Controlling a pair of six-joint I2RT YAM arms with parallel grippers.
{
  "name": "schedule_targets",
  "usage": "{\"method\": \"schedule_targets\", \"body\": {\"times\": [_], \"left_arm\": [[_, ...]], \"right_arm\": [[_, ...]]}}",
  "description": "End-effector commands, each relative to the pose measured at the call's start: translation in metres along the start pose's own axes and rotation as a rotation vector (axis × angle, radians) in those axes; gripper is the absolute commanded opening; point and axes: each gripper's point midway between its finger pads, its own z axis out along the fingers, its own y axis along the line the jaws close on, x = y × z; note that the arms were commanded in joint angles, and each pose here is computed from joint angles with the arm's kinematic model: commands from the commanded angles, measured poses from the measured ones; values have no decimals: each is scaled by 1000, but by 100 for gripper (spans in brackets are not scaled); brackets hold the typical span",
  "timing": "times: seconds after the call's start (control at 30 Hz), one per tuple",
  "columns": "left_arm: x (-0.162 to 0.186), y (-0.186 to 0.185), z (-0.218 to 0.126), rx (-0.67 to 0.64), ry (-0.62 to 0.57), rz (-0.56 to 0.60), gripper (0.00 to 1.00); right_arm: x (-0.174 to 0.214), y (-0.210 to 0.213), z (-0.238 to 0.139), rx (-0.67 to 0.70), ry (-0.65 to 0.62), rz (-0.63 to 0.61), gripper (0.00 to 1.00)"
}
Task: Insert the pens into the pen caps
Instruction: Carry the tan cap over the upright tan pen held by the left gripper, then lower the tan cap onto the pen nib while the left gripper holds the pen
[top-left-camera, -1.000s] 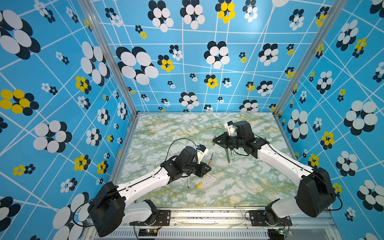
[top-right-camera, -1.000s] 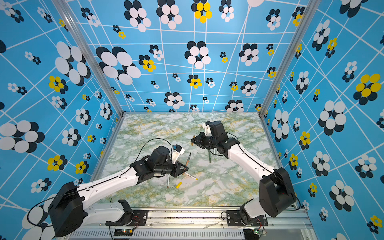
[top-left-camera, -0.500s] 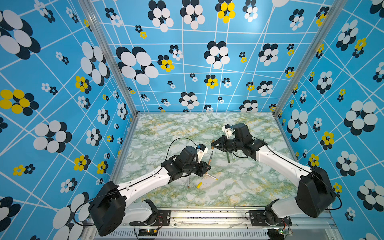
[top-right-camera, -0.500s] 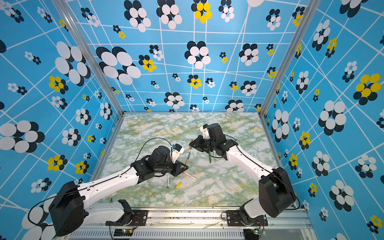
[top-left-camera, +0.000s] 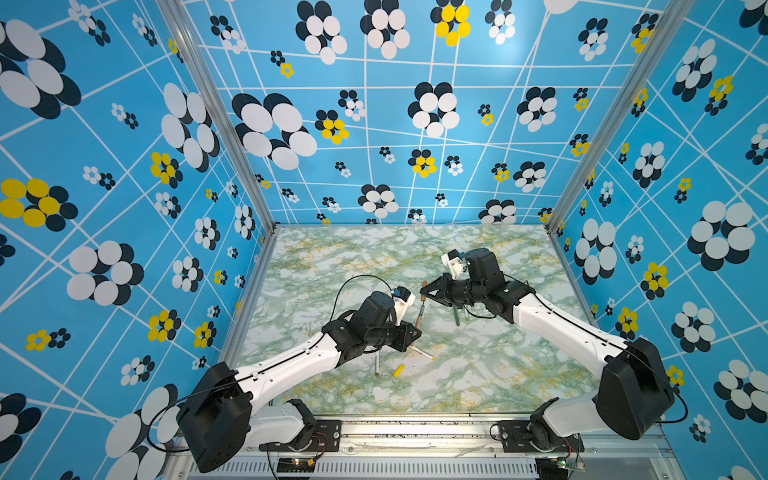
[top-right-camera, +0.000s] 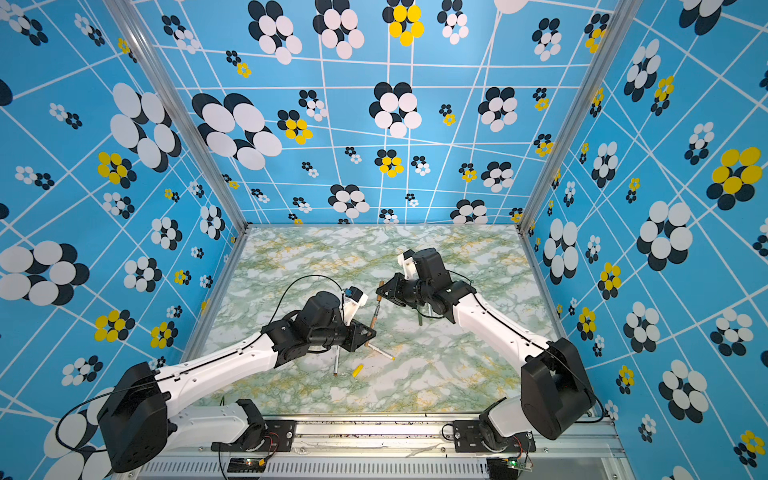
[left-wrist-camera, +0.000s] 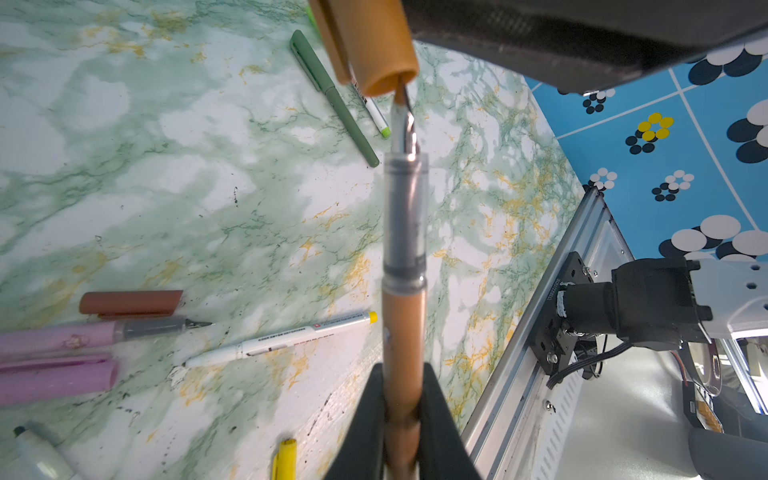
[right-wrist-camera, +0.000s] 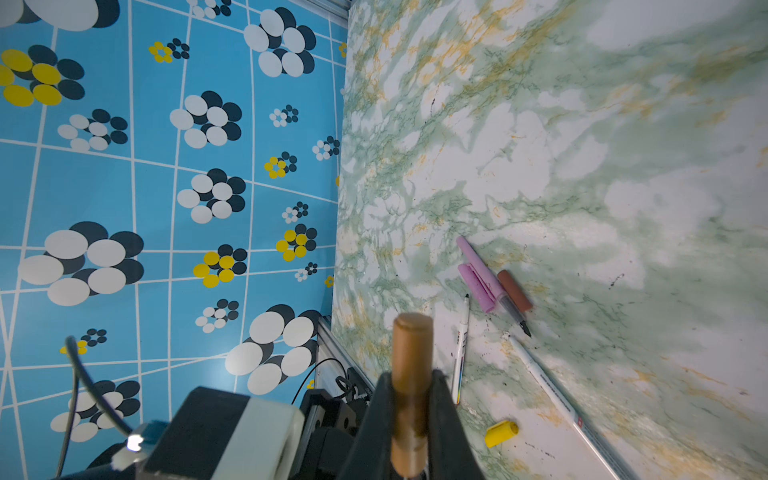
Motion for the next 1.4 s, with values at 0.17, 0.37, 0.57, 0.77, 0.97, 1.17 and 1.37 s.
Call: {"method": "schedule_targets", "body": {"times": [0.17,0.37,0.57,0.77,0.97,1.17,1.37], "left_arm": [[-10,2,-3,-5,-44,-10,0],[-13,5,-7,-12,-62,-24,0],[-17,10,-8,-24,-77,-41,0],[-24,10,-10,-28,-99,-45,0],[-30,10,-12,-26,-117,-44,0],[-35,9,-14,-22,-134,-41,0],[-41,8,-15,-16,-143,-38,0]], "right_arm": [[14,1,-4,7,37,-46,3],[19,0,-2,16,53,-68,3],[23,8,-1,-6,69,-91,2],[27,7,3,-9,79,-83,2],[33,6,10,-12,96,-75,1],[38,-3,16,12,105,-73,1],[40,-12,20,32,103,-67,0]]}}
